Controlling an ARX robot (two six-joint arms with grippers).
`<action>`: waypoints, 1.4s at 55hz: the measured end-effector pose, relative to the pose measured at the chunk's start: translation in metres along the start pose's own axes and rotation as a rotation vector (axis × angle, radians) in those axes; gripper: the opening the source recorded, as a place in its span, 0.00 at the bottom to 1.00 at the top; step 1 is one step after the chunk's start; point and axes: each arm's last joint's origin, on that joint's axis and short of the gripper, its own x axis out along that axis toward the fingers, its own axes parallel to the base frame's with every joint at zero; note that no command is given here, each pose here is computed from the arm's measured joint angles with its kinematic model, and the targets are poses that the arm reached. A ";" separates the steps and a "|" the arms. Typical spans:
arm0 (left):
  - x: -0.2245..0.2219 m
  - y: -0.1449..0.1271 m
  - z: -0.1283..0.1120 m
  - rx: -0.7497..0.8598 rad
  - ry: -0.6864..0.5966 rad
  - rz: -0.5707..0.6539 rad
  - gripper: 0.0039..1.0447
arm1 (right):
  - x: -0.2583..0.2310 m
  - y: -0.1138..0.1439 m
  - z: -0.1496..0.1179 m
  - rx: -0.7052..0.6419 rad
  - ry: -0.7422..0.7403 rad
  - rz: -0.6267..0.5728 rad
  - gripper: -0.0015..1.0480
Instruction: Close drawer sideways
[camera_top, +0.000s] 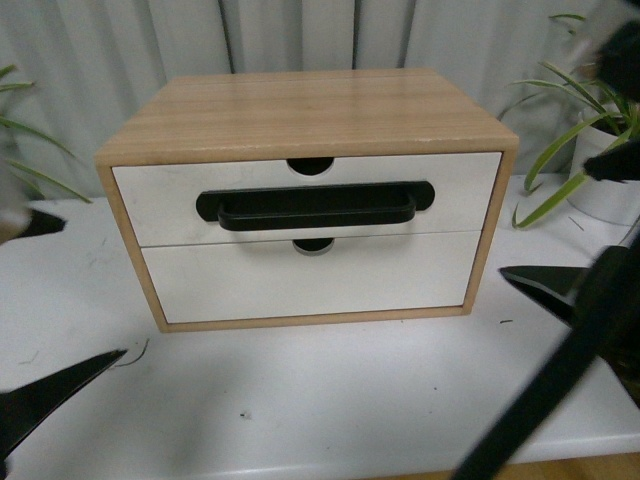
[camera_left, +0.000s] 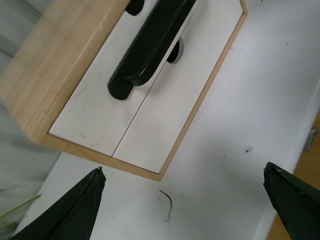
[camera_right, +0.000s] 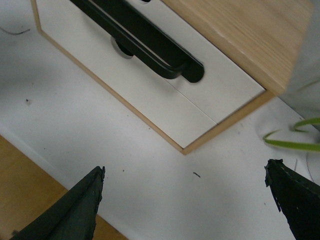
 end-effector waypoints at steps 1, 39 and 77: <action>-0.006 -0.003 -0.001 -0.017 -0.009 0.007 0.94 | -0.006 0.003 -0.003 0.018 -0.010 -0.017 0.94; -0.107 -0.045 -0.036 -0.589 -0.153 0.574 0.79 | -0.109 0.047 -0.068 0.497 -0.287 -0.562 0.82; -0.101 -0.054 -0.022 -0.745 -0.226 0.619 0.01 | -0.128 0.047 -0.104 0.559 -0.358 -0.580 0.02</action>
